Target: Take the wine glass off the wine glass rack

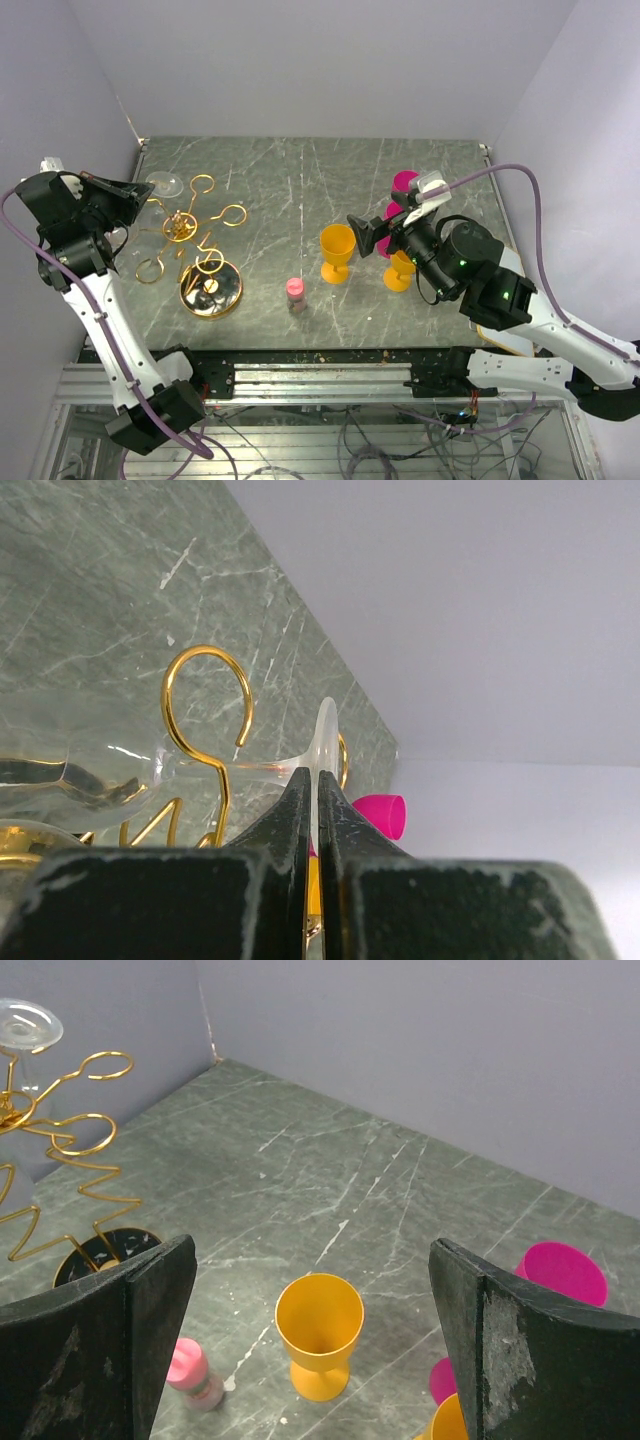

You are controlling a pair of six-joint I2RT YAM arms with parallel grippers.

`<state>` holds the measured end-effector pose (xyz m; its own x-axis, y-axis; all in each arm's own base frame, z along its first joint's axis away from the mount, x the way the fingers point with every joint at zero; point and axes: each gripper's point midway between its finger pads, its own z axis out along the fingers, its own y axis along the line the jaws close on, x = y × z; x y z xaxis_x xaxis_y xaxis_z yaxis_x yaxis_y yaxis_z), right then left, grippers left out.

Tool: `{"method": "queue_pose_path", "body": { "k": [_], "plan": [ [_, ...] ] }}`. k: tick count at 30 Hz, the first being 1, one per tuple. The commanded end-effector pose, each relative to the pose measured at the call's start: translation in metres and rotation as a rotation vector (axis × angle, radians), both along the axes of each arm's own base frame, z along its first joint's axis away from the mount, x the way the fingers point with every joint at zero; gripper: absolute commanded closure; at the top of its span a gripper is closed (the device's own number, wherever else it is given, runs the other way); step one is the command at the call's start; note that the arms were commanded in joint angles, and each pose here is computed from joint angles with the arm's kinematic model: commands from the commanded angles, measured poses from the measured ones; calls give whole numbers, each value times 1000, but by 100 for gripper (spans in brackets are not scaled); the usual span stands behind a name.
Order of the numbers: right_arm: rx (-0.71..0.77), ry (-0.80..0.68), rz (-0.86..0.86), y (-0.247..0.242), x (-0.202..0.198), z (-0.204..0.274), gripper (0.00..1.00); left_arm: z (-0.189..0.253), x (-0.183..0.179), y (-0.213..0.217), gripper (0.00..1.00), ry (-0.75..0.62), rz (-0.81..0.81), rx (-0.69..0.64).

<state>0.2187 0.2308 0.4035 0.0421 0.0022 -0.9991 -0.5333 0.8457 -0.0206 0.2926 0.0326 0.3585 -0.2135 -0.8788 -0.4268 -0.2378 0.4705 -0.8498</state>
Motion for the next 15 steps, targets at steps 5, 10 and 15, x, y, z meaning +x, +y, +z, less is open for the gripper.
{"method": "queue_pose_path", "body": {
  "k": [5,10,15],
  "plan": [
    [47,-11,8,-1,-3,19,0,25,10,-18,93,-117,-117,-43],
    [54,-11,4,-2,-3,20,0,36,21,-22,93,-158,-179,-48],
    [64,-11,7,-1,-3,21,0,41,30,-17,93,-156,-172,-41]
  ]
}}
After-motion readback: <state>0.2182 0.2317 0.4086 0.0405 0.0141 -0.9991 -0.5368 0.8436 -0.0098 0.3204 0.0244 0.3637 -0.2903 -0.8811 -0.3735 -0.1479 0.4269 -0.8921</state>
